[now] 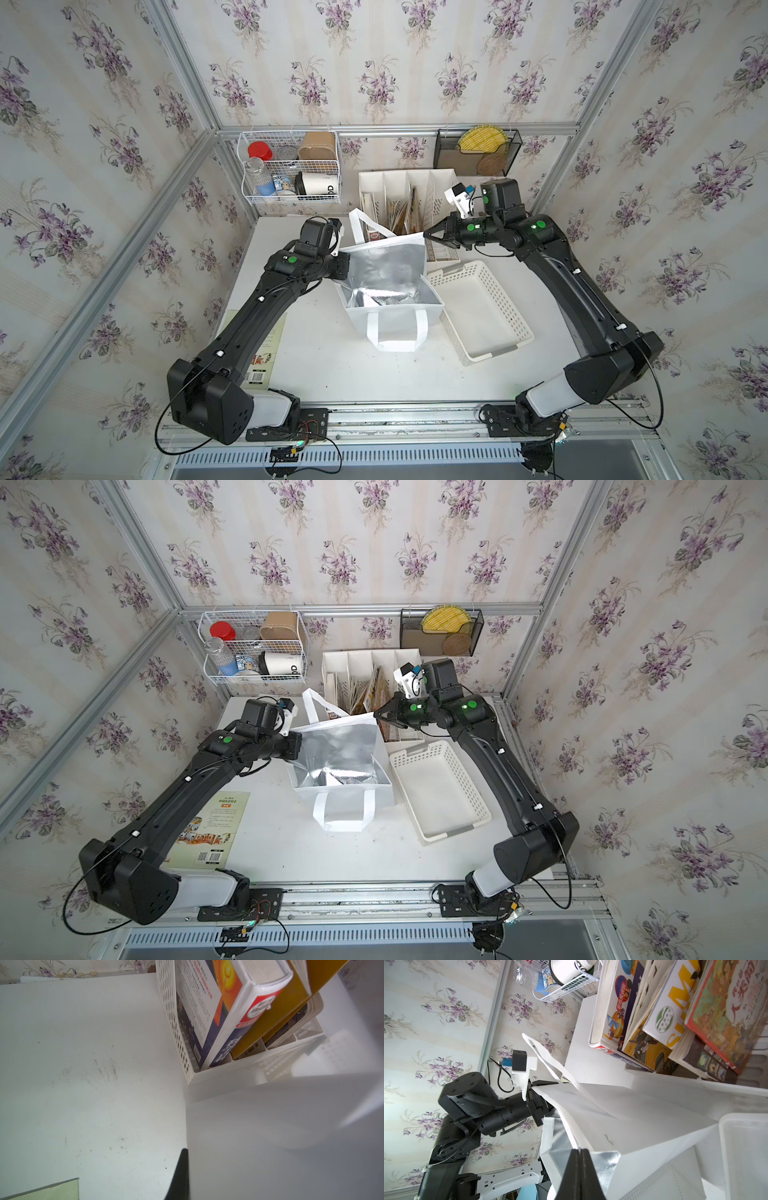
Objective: Place the ice pack in the delivery bag
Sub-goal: Tear off the adhesive seal from the delivery bag, then place the adhesive seal in the bin.
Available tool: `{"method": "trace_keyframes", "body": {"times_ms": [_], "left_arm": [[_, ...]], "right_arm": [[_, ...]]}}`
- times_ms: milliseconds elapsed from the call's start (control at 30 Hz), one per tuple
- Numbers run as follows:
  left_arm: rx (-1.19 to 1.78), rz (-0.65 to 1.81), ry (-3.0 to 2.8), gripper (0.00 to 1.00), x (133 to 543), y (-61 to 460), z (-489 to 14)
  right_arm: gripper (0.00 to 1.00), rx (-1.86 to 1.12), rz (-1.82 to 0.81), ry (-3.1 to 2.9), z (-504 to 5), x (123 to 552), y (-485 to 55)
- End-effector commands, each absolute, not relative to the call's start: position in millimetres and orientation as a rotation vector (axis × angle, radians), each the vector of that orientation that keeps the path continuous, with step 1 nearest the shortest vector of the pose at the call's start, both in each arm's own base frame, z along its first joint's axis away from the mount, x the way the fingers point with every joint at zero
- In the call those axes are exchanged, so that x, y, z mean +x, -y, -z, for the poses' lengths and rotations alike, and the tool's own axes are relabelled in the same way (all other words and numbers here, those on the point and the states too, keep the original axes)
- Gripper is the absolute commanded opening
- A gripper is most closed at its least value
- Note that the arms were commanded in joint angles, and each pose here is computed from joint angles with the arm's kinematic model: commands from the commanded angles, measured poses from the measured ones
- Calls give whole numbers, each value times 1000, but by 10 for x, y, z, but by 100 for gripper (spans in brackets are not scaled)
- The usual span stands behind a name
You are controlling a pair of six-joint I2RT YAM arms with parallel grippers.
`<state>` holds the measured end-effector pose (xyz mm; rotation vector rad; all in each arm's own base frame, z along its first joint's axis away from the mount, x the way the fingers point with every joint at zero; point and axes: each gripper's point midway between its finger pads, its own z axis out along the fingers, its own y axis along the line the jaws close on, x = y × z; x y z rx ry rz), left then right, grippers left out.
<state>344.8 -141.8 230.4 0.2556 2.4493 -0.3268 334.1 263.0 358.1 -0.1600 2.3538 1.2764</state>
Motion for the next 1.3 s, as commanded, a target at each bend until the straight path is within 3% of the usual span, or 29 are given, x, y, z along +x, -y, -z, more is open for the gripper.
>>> {"method": "trace_keyframes", "body": {"times_ms": [0,467,733,933,967,1067,1267], "left_arm": [[205,206,-2493,0,3419,1223,-2226],[197,247,-2498,0,3415,1244,-2243],[217,318,-2496,1,3393,1315,-2277],[271,442,-2463,26,3338,1469,-2370],[290,478,-2456,34,3320,1517,-2389],[329,536,-2435,48,3281,1591,-2444],[359,580,-2378,63,3252,1645,-2537]], "right_arm": [[0,-113,-1259,-2268,-3758,3491,-2573],[0,-100,-1212,-2111,-4233,3702,-2509],[0,33,-880,-2012,-4277,3726,-1986],[0,268,-453,-1956,-3838,3454,-1106],[0,288,-421,-1965,-3722,3380,-1026],[0,307,-397,-2024,-3383,3226,-948],[0,320,-480,-2149,-2753,2931,-1005]]}}
